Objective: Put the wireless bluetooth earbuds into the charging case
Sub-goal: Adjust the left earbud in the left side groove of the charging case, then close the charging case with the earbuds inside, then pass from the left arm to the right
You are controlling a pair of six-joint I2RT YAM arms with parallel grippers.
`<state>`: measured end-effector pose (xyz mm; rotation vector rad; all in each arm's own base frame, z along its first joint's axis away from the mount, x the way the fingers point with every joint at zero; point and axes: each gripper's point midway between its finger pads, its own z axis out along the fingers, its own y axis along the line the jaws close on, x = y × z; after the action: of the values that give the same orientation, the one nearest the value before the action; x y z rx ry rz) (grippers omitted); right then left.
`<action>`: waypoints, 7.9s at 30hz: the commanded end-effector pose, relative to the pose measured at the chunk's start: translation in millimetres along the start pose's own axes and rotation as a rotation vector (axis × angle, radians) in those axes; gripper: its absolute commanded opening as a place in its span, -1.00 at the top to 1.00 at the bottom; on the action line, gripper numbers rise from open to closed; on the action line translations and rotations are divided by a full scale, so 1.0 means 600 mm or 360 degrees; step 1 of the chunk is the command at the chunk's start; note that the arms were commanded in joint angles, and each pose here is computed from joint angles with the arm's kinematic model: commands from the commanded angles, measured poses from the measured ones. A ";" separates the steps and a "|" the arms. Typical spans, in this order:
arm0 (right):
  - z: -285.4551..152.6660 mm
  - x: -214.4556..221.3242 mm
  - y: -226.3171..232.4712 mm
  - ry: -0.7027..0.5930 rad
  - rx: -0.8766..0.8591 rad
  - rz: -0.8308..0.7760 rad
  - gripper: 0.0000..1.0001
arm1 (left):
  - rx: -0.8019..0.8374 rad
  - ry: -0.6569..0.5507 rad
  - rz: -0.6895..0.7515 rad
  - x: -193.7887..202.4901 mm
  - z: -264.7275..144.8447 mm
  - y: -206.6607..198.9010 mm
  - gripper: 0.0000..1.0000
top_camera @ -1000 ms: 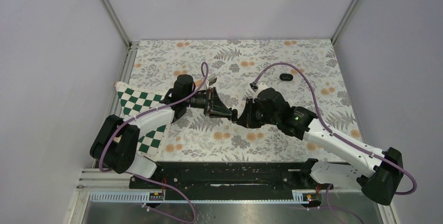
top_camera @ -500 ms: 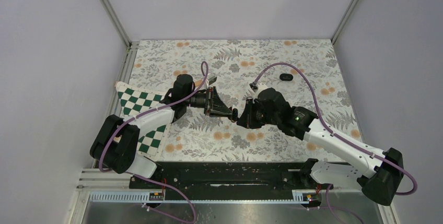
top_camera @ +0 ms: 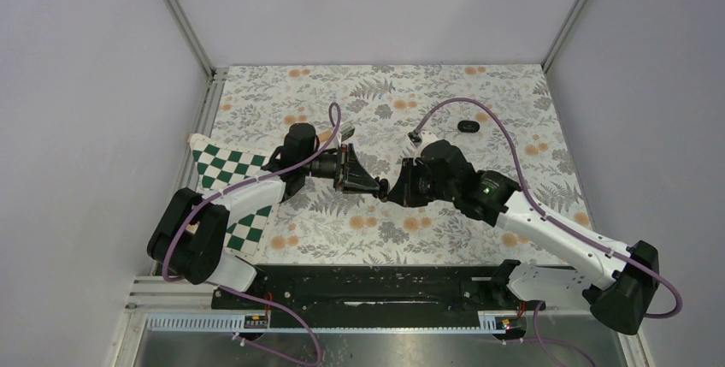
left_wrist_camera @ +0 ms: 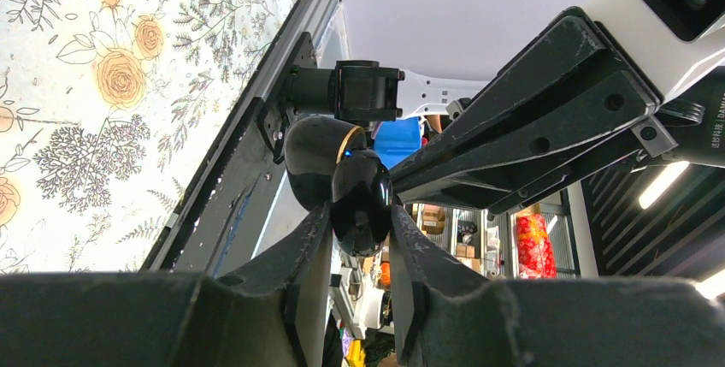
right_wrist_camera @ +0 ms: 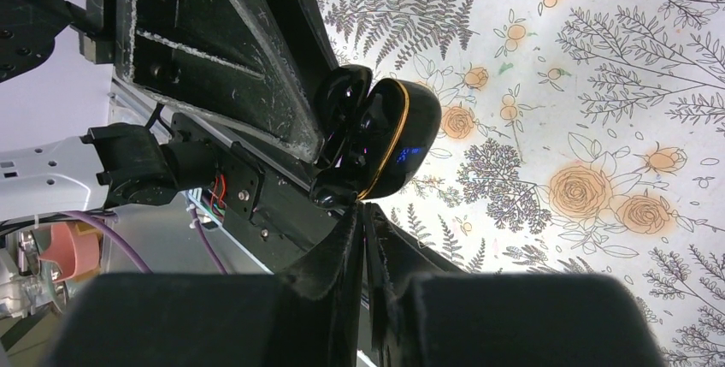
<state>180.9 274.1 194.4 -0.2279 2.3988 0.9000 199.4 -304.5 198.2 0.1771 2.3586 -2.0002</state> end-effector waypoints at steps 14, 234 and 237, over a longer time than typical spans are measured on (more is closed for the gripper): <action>-0.013 -0.032 0.002 -0.0099 0.0031 -0.0015 0.78 | 0.0064 -0.0014 0.0118 -0.001 -0.006 -0.029 1.00; -0.104 -0.124 0.052 -0.0907 -0.0844 0.0466 -0.55 | 0.0490 -0.0089 0.0149 -0.021 -0.025 -0.124 1.00; -0.106 -0.127 0.060 -0.0901 -0.0882 0.0461 -0.56 | 0.0492 -0.0085 0.0157 -0.019 -0.026 -0.126 1.00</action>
<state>205.8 254.5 256.7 0.2145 1.7745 1.4500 208.6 -302.3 270.8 0.1519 1.9984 -2.2930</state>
